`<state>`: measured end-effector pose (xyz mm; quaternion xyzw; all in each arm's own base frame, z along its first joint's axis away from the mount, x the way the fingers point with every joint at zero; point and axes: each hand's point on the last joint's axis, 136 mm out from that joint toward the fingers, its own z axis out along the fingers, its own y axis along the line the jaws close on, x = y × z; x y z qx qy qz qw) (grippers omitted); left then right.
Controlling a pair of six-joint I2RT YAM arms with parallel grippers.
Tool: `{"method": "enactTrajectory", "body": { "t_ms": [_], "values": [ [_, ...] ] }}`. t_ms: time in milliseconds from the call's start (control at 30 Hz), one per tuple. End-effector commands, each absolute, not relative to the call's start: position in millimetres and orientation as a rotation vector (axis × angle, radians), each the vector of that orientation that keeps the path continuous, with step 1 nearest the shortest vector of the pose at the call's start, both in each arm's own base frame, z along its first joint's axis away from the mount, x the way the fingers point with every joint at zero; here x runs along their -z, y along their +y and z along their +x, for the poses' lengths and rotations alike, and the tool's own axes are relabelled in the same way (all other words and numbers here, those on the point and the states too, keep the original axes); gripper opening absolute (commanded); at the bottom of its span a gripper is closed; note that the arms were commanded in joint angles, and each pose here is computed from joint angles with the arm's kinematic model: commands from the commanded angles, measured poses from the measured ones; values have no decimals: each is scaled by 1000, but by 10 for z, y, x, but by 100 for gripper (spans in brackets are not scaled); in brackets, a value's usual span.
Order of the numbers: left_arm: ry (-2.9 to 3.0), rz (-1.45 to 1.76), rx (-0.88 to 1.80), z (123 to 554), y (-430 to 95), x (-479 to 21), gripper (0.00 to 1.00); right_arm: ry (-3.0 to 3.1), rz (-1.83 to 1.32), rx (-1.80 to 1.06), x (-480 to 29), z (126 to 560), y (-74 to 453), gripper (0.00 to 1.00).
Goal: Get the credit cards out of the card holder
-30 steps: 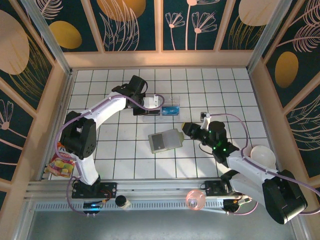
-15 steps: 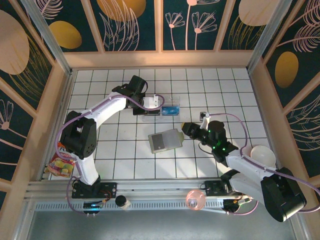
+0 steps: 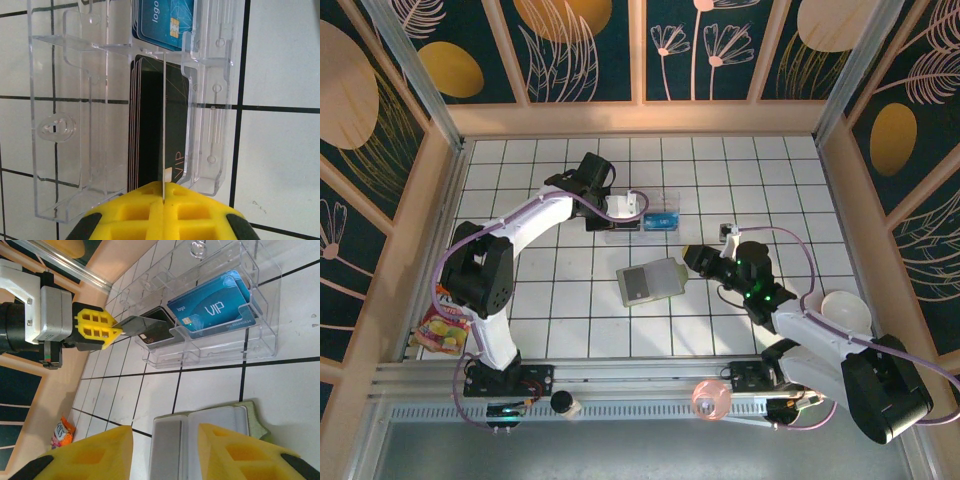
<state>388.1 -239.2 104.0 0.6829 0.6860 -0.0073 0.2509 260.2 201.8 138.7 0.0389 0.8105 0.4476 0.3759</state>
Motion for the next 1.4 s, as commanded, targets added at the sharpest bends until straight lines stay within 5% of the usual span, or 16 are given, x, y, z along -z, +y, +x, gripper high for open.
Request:
{"method": "enactTrajectory", "body": {
  "t_ms": [0, 800, 1133, 1367],
  "values": [
    [1860, 1877, 50, 3868, -2401, -937, 0, 2007, 94, -1181, -1601, 2683, 2051, 39],
    [1850, 1828, 54, 3903, -2494, -837, 0, 2012, 92, -1184, -1608, 2701, 2055, 39],
    [1824, 1758, 3, 3993, -2507, -969, 29, 2010, 85, -1192, -1609, 2691, 2061, 39],
    [1758, 1632, -45, 4123, -2542, -1276, 34, 2010, 88, -1192, -1614, 2684, 2052, 40]
  ]
}}
